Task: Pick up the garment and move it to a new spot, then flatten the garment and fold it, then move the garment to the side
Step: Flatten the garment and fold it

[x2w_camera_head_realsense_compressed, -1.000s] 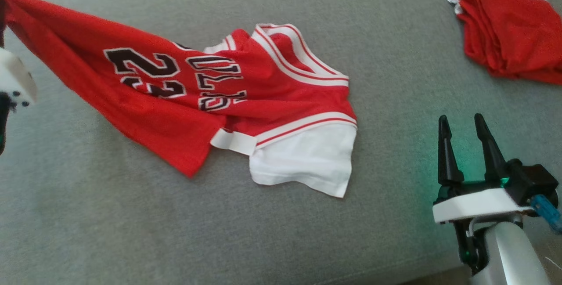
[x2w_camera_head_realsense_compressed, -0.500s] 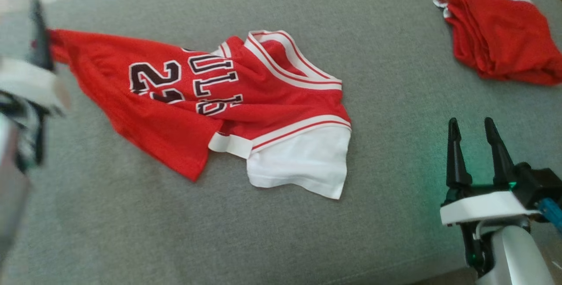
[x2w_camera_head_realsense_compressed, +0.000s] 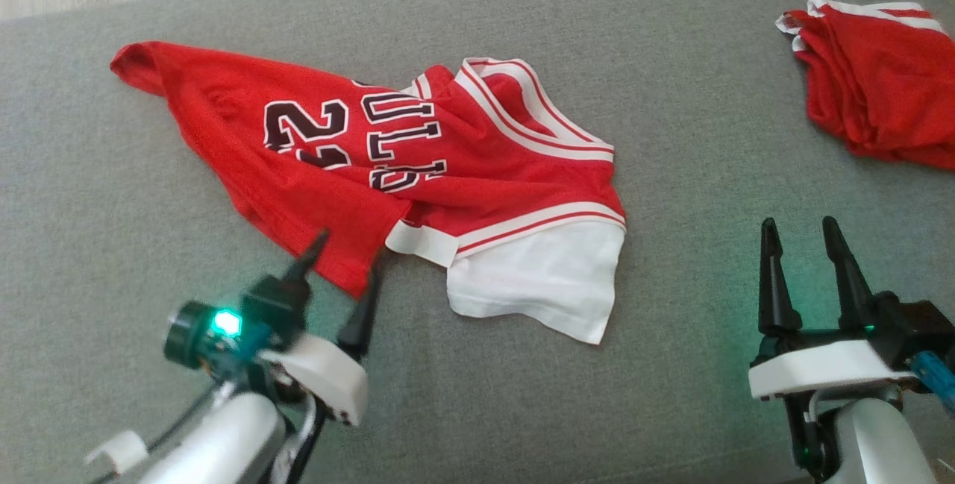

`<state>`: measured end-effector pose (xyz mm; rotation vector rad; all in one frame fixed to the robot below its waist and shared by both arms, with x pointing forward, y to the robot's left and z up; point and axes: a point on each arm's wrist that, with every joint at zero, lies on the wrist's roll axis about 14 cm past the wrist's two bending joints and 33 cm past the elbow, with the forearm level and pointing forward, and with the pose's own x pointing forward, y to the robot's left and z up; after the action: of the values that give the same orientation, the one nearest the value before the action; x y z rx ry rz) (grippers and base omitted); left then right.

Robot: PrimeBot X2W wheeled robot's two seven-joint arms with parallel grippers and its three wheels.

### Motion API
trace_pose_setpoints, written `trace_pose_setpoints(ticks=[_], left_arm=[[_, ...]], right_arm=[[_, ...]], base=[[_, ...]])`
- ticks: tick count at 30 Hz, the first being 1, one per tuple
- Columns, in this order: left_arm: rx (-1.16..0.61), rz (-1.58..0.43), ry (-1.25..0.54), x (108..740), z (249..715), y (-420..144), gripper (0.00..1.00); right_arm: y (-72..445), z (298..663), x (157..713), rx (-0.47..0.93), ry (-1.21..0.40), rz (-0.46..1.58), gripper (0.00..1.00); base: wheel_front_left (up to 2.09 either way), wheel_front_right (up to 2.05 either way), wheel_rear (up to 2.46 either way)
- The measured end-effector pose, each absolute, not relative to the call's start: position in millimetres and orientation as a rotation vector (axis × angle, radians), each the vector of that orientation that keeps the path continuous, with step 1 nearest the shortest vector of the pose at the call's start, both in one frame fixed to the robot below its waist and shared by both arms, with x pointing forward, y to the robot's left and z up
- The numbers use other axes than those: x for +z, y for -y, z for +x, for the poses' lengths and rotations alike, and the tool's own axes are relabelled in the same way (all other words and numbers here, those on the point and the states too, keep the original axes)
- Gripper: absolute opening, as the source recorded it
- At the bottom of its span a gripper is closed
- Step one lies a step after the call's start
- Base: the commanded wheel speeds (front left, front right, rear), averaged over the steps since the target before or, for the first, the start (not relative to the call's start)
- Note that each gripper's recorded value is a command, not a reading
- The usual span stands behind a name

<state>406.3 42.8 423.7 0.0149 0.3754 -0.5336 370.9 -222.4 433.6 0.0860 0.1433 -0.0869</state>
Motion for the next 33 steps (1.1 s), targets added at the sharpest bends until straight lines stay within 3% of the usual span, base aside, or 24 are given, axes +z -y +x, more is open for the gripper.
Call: trace_pose_setpoints(ticks=[15, 17, 18, 27, 33], left_arm=[[-0.582, 0.150, -0.533, 364.0, 388.0, -40.1, 1.00], [-0.587, 0.159, -0.532, 363.4, 392.3, -39.2, 0.22], [-0.584, 0.165, -0.533, 362.5, 394.4, -40.0, 0.00], [-0.538, 0.114, -0.550, 372.0, 391.1, -52.4, 0.00], [-0.344, 0.085, -0.589, 380.6, 357.2, -121.9, 0.00]], right_arm=[[229.6, 364.9, 429.4, -0.110, -0.161, 0.075, 1.00], [230.9, 364.1, 428.9, -0.114, -0.163, 0.075, 1.00], [231.3, 363.8, 428.7, -0.115, -0.164, 0.075, 1.00], [231.8, 365.5, 434.7, -0.115, -0.143, 0.077, 1.00], [220.5, 363.0, 434.4, -0.081, -0.144, 0.082, 1.00]], base=[[0.00, 0.00, 0.00], [0.00, 0.00, 0.00], [0.00, 0.00, 0.00], [0.00, 0.00, 0.00], [0.00, 0.00, 0.00]])
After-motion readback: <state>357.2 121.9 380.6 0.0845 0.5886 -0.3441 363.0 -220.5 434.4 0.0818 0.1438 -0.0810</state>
